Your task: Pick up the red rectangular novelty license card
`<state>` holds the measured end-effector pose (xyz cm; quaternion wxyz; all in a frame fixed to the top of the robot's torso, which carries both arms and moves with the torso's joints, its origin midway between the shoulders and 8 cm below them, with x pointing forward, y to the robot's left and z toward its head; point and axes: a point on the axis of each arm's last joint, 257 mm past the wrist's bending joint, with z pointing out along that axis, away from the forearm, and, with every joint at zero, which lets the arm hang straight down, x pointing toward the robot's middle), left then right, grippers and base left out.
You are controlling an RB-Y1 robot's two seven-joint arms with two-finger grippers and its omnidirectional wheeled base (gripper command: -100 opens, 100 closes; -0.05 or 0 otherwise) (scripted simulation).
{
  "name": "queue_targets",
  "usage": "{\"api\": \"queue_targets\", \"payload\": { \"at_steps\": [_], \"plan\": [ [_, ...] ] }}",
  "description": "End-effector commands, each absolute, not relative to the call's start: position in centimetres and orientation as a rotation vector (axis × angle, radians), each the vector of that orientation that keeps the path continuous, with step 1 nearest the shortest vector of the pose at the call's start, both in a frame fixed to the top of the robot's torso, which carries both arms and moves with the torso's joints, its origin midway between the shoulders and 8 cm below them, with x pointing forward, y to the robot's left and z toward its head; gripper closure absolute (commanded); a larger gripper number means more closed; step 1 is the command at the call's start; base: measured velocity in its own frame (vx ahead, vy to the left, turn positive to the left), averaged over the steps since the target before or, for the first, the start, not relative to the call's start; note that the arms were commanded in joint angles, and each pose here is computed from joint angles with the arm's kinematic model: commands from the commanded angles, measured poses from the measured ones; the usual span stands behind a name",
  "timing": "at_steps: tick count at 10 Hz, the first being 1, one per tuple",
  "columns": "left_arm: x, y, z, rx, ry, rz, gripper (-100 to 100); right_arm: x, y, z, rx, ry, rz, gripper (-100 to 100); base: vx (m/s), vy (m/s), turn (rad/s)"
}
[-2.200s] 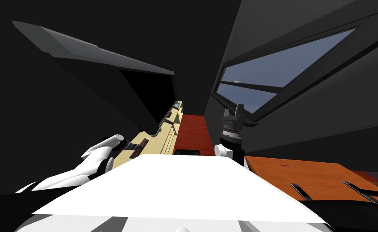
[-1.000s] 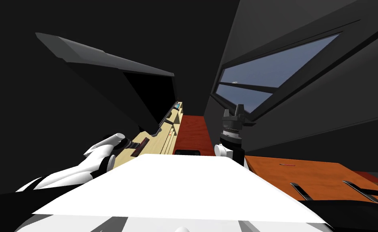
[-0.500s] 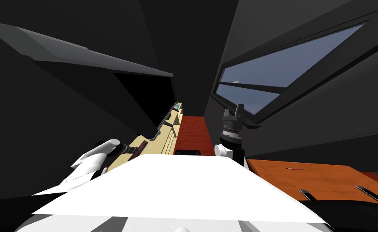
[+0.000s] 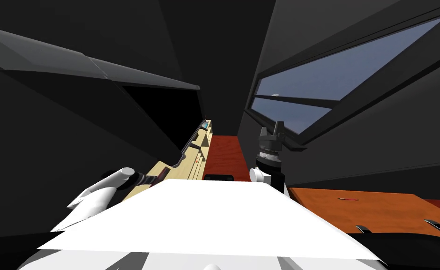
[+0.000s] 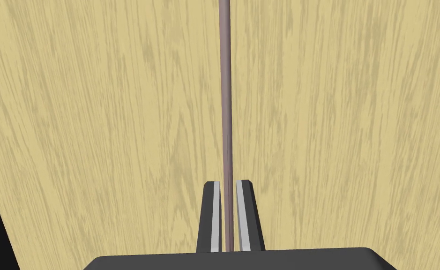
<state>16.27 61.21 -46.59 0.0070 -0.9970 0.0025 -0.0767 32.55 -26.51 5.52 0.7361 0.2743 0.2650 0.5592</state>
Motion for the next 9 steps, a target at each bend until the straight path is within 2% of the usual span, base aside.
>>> {"api": "queue_targets", "payload": {
  "at_steps": [1,5,7,9],
  "plan": [
    [14.9,61.5,-46.5,-3.109,0.015,-0.216,100,32.6,-26.5,5.5,0.603,0.582,1.228,0,0.006,0.005,-0.004],
    [12.8,60.3,-45.9,-3.119,-0.009,-0.290,100,32.6,-26.5,5.5,0.603,0.582,1.228,0,0.077,0.016,-0.022],
    [9.8,60.7,-45.9,-3.107,-0.001,-0.227,100,32.6,-26.5,5.5,0.603,0.582,1.228,0,0.070,0.010,-0.023],
    [9.0,60.0,-45.3,-3.110,-0.007,-0.268,100,32.6,-26.5,5.5,0.603,0.582,1.228,0,0.084,0.019,-0.023]
  ]
}}
